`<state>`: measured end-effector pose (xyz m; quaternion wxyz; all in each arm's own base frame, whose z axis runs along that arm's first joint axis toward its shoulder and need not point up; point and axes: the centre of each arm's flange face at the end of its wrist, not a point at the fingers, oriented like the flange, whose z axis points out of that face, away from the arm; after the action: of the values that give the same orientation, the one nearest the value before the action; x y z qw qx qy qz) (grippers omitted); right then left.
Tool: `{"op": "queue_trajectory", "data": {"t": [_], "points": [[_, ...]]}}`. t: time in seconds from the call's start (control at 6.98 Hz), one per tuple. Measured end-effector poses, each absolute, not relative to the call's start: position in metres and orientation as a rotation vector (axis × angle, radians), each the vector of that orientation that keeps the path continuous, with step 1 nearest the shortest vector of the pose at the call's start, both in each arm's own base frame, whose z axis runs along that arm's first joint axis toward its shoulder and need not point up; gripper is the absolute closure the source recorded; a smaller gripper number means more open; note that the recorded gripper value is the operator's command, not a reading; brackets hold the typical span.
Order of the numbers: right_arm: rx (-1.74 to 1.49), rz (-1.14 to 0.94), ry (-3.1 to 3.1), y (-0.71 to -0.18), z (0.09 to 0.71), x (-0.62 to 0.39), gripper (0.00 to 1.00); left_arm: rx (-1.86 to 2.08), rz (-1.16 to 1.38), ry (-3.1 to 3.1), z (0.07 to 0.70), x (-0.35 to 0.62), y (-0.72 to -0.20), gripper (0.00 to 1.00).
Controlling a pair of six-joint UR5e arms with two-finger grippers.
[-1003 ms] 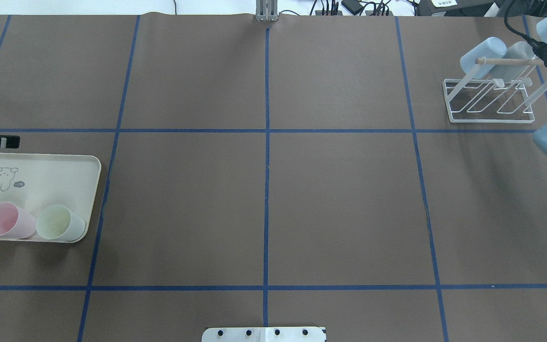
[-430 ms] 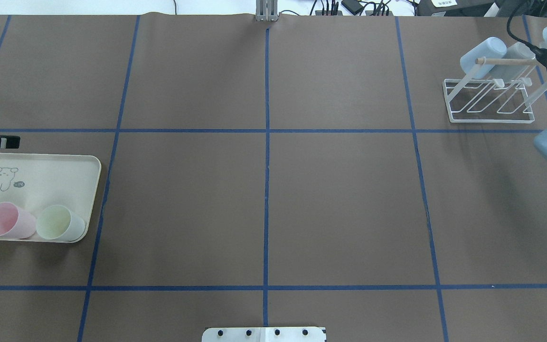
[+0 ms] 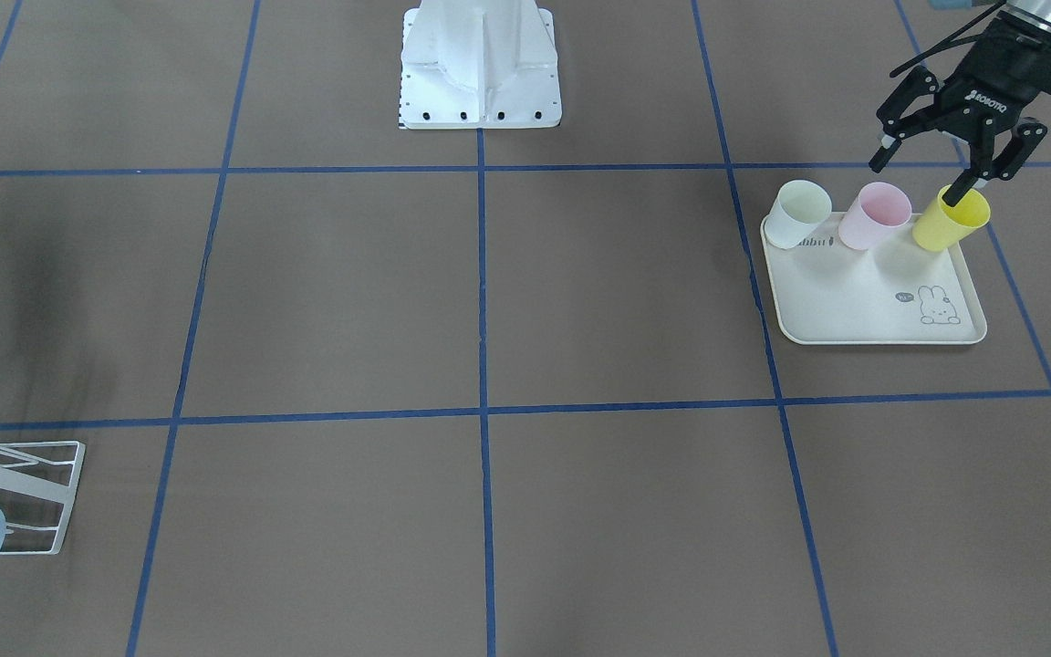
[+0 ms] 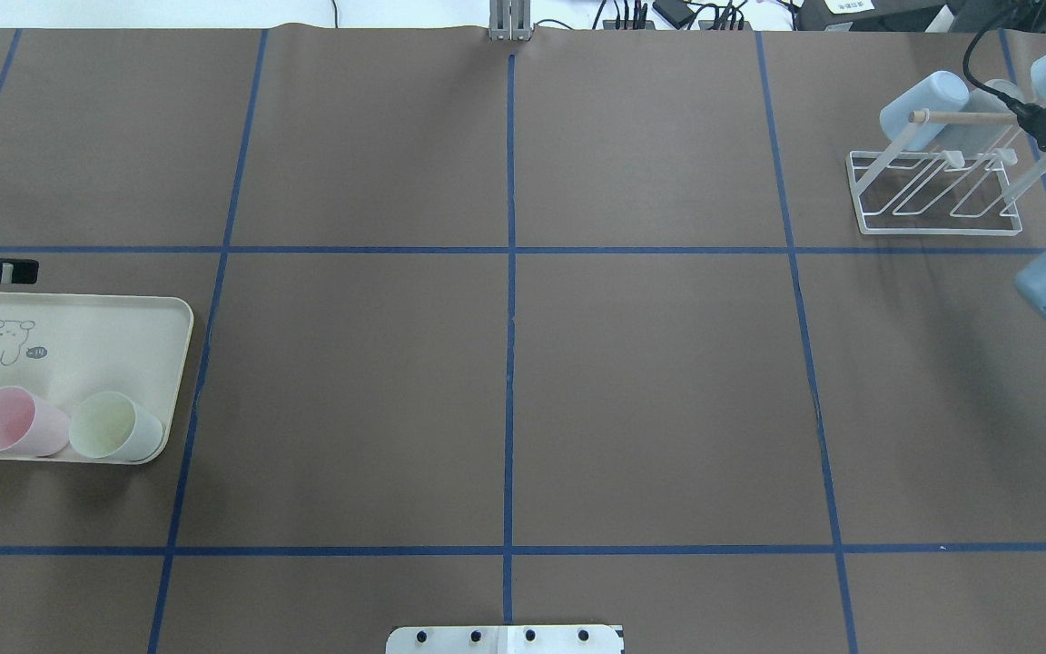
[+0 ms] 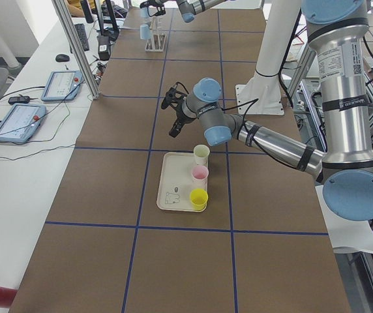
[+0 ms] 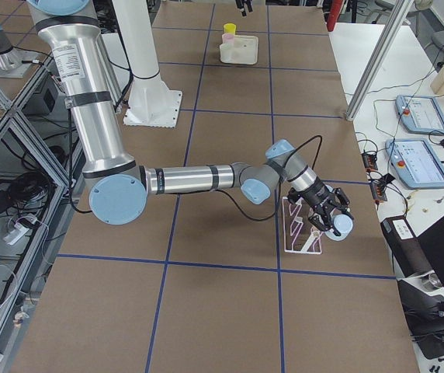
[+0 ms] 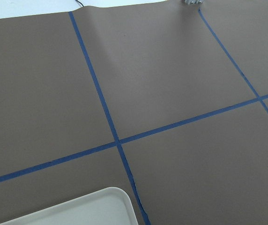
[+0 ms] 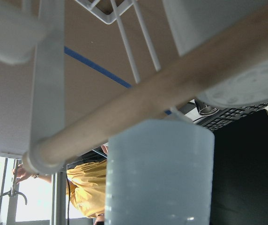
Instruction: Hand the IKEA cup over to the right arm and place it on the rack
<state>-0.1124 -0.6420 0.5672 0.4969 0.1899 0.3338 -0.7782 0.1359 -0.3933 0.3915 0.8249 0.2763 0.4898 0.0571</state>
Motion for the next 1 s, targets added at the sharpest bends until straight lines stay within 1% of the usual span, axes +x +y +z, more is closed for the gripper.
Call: {"op": "queue_trajectory", "data": {"t": [1.0], "points": [[0.437,-1.886,0.833,-0.6353,0.5727,-0.1236,1.0,0.585,0.121,1.04,0.3928,0.136,-0.3936,0.0]]}}
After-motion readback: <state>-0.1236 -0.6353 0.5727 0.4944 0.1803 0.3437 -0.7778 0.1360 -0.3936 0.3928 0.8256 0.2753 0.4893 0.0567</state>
